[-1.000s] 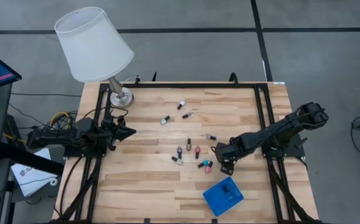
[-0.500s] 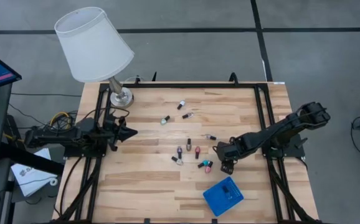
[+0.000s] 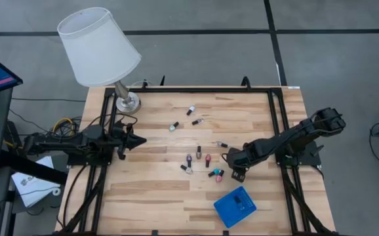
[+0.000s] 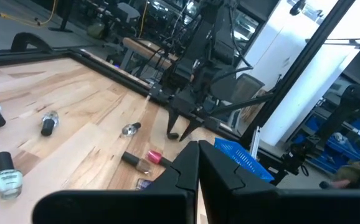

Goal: Pick & Place Nail Polish
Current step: Put the yellow nail polish into the blue bin

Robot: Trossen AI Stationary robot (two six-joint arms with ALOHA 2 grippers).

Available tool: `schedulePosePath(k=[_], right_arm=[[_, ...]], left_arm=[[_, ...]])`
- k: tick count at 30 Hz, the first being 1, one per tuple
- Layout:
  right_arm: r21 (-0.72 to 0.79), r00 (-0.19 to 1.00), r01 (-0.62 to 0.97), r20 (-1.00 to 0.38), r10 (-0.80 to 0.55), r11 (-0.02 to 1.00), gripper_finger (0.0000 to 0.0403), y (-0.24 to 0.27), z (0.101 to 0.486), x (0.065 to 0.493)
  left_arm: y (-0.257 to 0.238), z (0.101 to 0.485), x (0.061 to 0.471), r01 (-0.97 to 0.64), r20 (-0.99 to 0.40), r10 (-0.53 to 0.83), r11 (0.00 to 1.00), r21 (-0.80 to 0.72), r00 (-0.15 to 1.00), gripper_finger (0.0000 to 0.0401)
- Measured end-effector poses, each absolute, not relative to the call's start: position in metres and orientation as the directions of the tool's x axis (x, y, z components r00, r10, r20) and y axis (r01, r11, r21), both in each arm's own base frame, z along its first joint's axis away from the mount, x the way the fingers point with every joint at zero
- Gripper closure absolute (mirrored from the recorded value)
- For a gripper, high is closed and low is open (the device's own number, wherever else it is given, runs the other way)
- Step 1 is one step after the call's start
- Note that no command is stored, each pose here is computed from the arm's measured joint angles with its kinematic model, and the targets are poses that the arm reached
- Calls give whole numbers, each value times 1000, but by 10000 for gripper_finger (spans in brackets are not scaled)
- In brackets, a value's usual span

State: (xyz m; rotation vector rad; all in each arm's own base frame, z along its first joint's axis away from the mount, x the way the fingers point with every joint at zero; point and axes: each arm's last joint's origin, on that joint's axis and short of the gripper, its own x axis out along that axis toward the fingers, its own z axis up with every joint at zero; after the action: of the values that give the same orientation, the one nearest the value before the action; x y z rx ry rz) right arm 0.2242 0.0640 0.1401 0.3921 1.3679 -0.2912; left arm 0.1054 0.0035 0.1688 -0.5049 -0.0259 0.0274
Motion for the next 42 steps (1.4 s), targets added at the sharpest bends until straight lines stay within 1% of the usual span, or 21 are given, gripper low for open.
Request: schedulePosePath(k=[2, 9, 12, 17, 19, 27, 34, 38, 42], right_arm=[[108, 192, 428, -981, 27, 897, 199, 64, 148, 230], [78, 159, 430, -987, 10, 900, 159, 59, 158, 233], [50, 139, 410, -990, -9, 911, 157, 56, 155, 230], [30, 127, 276, -992, -6, 961, 158, 58, 152, 227], [29, 117, 271, -993, -3, 962, 158, 59, 152, 225], [48, 117, 474, -993, -9, 879, 158, 50, 154, 229], [62, 142, 583, -990, -26, 810, 158, 48, 169, 238], [45, 129, 648, -990, -51, 760, 158, 48, 178, 240], [32, 104, 711, -993, -60, 703, 158, 47, 179, 238]], left_arm=[[3, 168, 106, -24, 10, 33, 875, -484, 999, 400], [3, 168, 106, -25, 7, 32, 875, -484, 999, 400], [3, 168, 106, -25, 8, 33, 875, -484, 999, 400], [6, 169, 106, -38, 24, 56, 874, -484, 998, 400], [6, 169, 106, -45, 16, 61, 874, -484, 998, 400], [6, 169, 106, -41, 23, 59, 874, -484, 998, 400], [6, 170, 106, -38, 29, 59, 874, -484, 998, 400], [6, 170, 106, -38, 28, 59, 874, -484, 998, 400], [6, 171, 105, -33, 37, 59, 875, -484, 998, 400]])
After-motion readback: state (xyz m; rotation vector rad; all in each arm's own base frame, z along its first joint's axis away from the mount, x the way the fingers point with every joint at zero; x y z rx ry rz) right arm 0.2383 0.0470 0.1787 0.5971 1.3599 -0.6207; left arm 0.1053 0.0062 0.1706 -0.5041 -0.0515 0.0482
